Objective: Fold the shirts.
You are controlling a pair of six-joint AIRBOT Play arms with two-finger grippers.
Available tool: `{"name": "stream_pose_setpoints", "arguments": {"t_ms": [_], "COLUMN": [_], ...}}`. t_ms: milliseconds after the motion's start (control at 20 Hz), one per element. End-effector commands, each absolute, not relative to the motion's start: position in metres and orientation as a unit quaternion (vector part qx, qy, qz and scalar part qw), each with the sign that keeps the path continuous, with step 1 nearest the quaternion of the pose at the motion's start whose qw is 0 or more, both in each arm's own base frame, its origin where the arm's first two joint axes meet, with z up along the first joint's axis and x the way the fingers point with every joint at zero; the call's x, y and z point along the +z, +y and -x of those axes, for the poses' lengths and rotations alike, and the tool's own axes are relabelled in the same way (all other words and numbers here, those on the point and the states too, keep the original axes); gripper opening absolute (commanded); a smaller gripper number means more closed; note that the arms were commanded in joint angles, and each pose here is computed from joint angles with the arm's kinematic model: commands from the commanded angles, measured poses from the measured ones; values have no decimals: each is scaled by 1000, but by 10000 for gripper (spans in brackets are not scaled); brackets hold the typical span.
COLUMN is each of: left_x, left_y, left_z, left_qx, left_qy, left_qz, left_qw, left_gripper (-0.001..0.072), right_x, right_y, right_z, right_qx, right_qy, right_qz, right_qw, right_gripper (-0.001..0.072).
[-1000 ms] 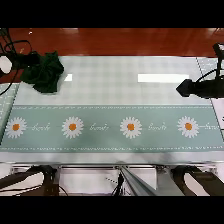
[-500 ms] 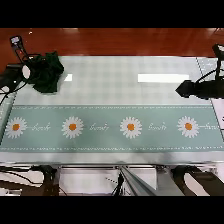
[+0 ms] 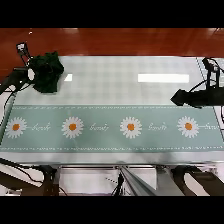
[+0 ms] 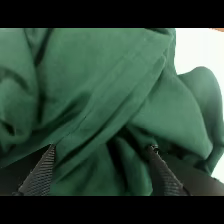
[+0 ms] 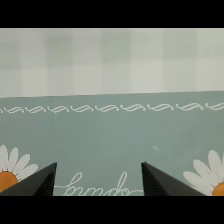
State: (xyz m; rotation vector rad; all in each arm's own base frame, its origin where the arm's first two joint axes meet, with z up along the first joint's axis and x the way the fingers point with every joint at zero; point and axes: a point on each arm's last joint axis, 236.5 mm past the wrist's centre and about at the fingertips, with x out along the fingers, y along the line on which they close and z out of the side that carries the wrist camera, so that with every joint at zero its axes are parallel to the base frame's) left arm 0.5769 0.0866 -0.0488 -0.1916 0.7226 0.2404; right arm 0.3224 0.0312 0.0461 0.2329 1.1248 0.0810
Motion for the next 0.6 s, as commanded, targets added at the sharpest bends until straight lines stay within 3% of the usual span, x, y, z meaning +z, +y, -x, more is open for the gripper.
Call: {"name": "stream_pose_setpoints", "arguments": {"t_ms": [0,50,250,350,550], "left_x": [-66,-72,-84,-76,-23], "left_y": [86,85,94,95,91], "left_z": [-573,-572,-563,-567,-585], "left_qx": [127,129,150,150,146], "left_qy": [395,409,463,457,417], "left_qz": [94,93,93,94,101], "left_qw": [905,898,868,871,891], "left_gripper": [720,712,225,30,28], "right_x": [40,40,40,40,40], "right_y": [31,31,32,31,31], "right_z": [-321,-322,-321,-322,-322], "right_qx": [37,37,37,37,37], "right_qy": [534,532,534,533,533], "right_qz": [-112,-112,-112,-112,-111], "right_qw": [837,839,837,838,838], "right_gripper": [597,597,597,596,596]}}
